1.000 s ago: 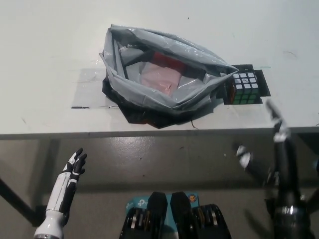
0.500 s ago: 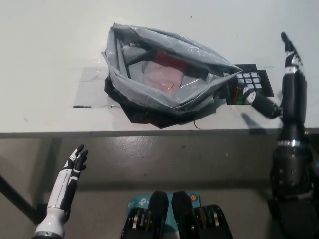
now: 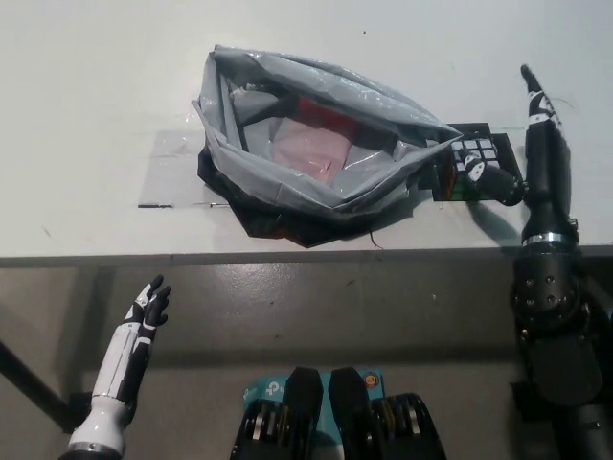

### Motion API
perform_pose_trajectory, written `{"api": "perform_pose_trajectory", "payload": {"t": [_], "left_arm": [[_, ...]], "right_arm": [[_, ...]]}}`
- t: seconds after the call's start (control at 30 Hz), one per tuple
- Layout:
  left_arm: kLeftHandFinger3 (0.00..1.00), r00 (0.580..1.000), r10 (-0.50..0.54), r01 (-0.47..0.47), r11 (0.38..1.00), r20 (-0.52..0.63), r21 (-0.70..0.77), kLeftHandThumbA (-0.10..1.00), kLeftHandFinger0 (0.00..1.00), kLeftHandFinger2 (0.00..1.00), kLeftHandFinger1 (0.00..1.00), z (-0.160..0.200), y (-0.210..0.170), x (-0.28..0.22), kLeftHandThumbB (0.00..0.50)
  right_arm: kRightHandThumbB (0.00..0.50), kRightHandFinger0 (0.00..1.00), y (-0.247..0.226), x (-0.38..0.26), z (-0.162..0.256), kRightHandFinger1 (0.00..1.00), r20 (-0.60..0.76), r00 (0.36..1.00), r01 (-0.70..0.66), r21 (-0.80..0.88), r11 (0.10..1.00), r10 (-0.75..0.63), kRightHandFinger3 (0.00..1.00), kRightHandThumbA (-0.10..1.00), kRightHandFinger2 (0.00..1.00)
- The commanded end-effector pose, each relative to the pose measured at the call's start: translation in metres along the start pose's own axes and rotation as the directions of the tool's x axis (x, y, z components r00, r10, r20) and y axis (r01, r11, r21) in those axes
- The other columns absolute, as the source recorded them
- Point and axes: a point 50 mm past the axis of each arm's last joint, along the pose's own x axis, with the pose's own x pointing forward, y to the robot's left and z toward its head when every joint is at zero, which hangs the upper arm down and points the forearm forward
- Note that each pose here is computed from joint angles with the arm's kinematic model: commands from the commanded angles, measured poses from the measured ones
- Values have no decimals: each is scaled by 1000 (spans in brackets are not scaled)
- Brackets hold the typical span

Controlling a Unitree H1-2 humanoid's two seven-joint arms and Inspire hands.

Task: Use the right hand to pick up a rubix's cube and place it into a plastic bag and lift the bag

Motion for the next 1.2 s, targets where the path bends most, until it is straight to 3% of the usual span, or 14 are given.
{"api": "perform_pose_trajectory", "payload": {"t": [0.0,0.33,0.93,1.0,1.17], "left_arm": [[1000,999,2,-2,1000,55,11,1000,1000,1000,1000,10,3,3,111],[1000,999,4,-4,1000,53,8,1000,1000,1000,1000,11,4,3,117],[1000,999,-3,2,1000,53,9,1000,1000,1000,1000,10,3,3,125],[1000,999,-4,3,1000,53,10,1000,1000,1000,1000,11,3,3,132],[1000,999,1,-2,1000,53,13,1000,1000,1000,1000,10,3,4,137]], "right_arm": [[462,1000,-2,23,21,1000,35,999,37,57,998,-39,1000,843,1000],[494,1000,11,28,15,1000,-7,1000,-8,60,998,8,1000,892,1000],[478,1000,19,36,15,1000,-66,997,-20,109,994,27,1000,887,1000],[459,1000,21,38,15,1000,-70,997,-21,112,993,29,1000,875,1000],[494,1000,23,42,15,1000,-86,996,-25,138,990,38,1000,902,1000]]}}
